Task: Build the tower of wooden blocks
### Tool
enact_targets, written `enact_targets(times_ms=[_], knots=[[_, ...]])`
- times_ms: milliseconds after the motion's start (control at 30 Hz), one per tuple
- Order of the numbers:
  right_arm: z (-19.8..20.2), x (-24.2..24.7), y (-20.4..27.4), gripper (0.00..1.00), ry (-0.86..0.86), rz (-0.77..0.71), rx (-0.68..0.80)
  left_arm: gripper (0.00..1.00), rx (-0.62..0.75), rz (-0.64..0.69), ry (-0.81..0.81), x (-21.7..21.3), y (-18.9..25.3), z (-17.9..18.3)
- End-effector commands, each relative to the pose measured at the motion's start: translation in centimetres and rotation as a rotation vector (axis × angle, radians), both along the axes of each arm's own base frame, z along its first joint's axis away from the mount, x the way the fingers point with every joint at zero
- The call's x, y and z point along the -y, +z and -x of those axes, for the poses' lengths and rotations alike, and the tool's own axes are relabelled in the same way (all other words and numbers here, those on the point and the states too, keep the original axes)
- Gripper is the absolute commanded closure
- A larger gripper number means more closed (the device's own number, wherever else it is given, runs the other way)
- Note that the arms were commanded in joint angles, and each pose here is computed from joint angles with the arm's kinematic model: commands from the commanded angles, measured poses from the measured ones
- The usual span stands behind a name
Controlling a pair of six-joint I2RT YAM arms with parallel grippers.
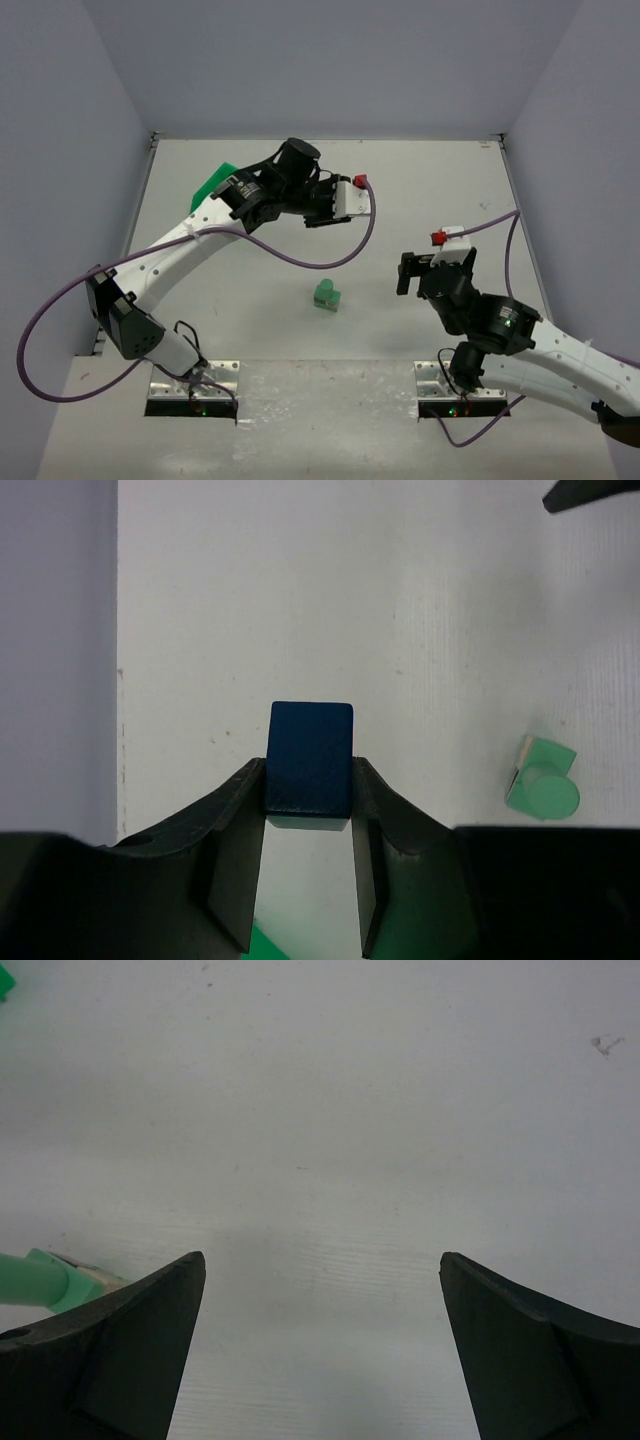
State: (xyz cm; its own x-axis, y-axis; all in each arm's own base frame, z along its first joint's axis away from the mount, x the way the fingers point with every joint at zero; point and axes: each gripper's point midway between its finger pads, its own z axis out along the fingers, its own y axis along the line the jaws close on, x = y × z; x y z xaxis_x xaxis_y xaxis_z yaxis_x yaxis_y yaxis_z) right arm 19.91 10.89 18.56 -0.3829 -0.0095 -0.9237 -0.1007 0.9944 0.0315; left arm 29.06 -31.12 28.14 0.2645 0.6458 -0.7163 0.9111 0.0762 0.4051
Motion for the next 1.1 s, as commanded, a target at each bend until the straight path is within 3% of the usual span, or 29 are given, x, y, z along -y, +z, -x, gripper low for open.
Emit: enact_targets(times_ms=[0,167,400,633,867,1067], knots=[[-0.5,0.8,0.4,0.01,-0.093,0.012,-0.007,1.0,0.023,-0.176,-0.168,-2.2,-2.6,2.5],[-0.2,0.7,-0.7,0.01,-0.099,0.04,-0.062,1.0,-0.002,-0.222,-0.303,-3.4,-4.6,6.7],[0.0,2.7,-2.8,0.01,-0.176,0.065,-0.113,1.0,-0.171,-0.212,-0.377,-2.8,-5.8,10.3],[-0.3,6.7,-6.7,0.01,-0.361,0.1,-0.248,1.0,-0.237,-0.186,-0.357,-1.8,-6.4,10.6],[-0.3,6.8,-7.1,0.01,-0.358,0.126,-0.266,0.99,-0.275,-0.225,-0.306,-0.8,-8.3,9.7],[-0.1,7.1,-7.6,0.01,-0.359,0.145,-0.276,0.92,-0.292,-0.263,-0.307,-0.3,-9.7,9.8]])
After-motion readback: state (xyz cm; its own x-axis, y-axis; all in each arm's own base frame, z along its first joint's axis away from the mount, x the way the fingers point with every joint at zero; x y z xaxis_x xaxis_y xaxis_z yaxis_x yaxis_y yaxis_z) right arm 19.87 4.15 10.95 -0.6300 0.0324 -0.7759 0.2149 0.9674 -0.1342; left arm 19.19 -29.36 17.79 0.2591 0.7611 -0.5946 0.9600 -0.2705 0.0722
